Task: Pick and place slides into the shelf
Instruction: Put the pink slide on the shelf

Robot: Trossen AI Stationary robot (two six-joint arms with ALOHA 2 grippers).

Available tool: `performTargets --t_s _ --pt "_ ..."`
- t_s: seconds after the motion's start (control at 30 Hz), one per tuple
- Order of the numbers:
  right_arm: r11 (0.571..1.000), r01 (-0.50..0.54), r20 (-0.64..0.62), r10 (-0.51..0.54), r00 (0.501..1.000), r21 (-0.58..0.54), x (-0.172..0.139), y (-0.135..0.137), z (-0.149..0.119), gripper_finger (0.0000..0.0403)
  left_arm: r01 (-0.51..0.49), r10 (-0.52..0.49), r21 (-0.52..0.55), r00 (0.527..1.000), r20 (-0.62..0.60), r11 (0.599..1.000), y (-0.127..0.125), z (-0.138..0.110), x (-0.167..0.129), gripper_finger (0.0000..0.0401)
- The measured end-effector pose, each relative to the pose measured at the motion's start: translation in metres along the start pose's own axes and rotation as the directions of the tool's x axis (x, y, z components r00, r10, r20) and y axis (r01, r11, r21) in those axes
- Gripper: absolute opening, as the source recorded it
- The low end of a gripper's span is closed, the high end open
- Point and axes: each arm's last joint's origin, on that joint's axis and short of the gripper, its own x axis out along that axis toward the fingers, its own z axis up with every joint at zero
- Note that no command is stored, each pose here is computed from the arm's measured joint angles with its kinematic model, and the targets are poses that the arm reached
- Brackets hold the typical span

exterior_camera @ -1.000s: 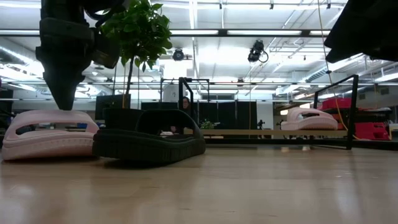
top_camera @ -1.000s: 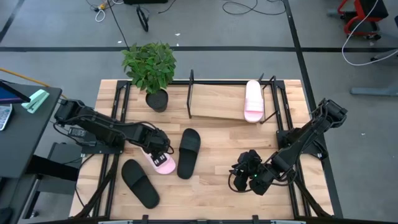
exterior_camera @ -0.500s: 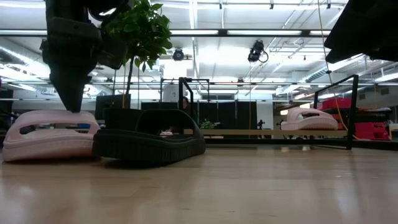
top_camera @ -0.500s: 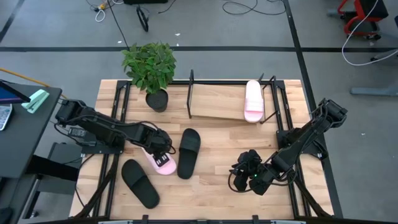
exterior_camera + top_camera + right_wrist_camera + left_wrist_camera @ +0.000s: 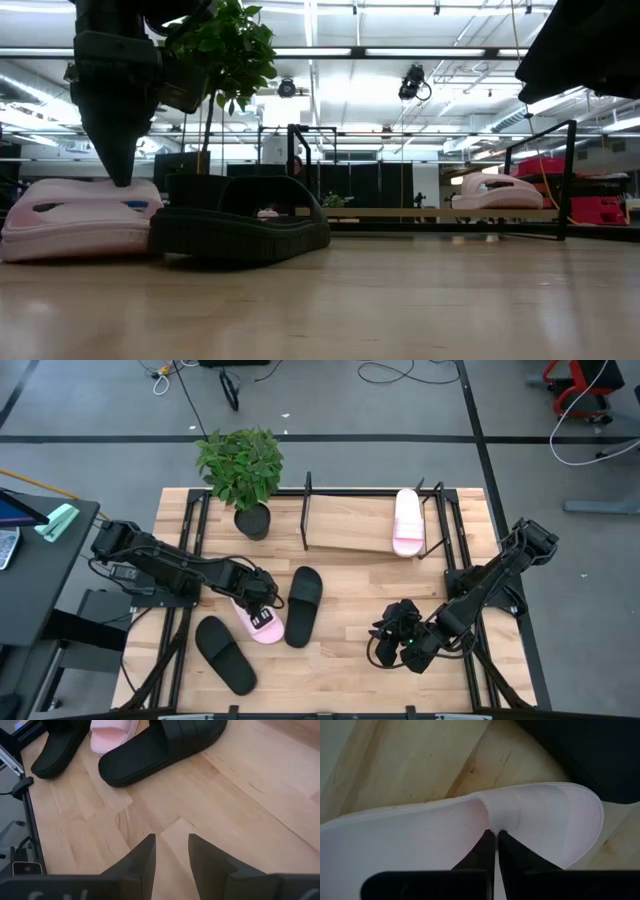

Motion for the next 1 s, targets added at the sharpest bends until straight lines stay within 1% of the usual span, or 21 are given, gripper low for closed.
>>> performTargets --t_s 0.13,0.27,0.4,0.53,0.67,0.73,0.87,1.0 --pt "1.000 0.004 0.000 -0.004 1.000 -0.004 0.000 -0.001 0.000 0.0117 0.050 -0.050 -0.009 0.999 -0.019 0.999 -0.001 -0.001 -0.005 0.0007" --pt "1.000 0.011 -0.002 -0.011 1.000 -0.009 0.000 -0.001 0.000 0.0107 0.117 -0.117 -0.010 0.993 -0.010 0.993 -0.005 -0.001 -0.020 0.0006" --pt "1.000 0.012 -0.001 -0.012 1.000 -0.010 0.000 -0.001 0.000 0.0095 0.172 -0.172 -0.015 0.984 0.043 0.985 -0.007 0.001 -0.040 0.0005" --pt "1.000 0.016 0.002 -0.016 1.000 -0.013 0.000 -0.002 0.000 0.0085 0.204 -0.203 -0.011 0.976 0.083 0.979 -0.009 0.003 -0.056 0.0003" --pt "1.000 0.019 0.001 -0.019 1.000 -0.017 0.000 -0.002 0.000 0.0080 0.268 -0.267 -0.001 0.960 0.091 0.963 -0.013 0.005 -0.071 0.0002" --pt "1.000 0.021 0.001 -0.021 1.000 -0.018 0.000 -0.002 0.000 0.0080 0.300 -0.299 0.008 0.951 0.075 0.954 -0.017 0.006 -0.077 0.0002" --pt "1.000 0.021 0.000 -0.021 1.000 -0.019 0.000 -0.002 0.000 0.0080 0.383 -0.386 0.049 0.919 0.085 0.923 -0.029 0.008 -0.093 0.0001" --pt "1.000 0.016 -0.003 -0.016 1.000 -0.024 -0.002 -0.002 -0.002 0.0079 0.431 -0.437 0.075 0.894 0.104 0.899 -0.039 0.012 -0.109 0.0001"
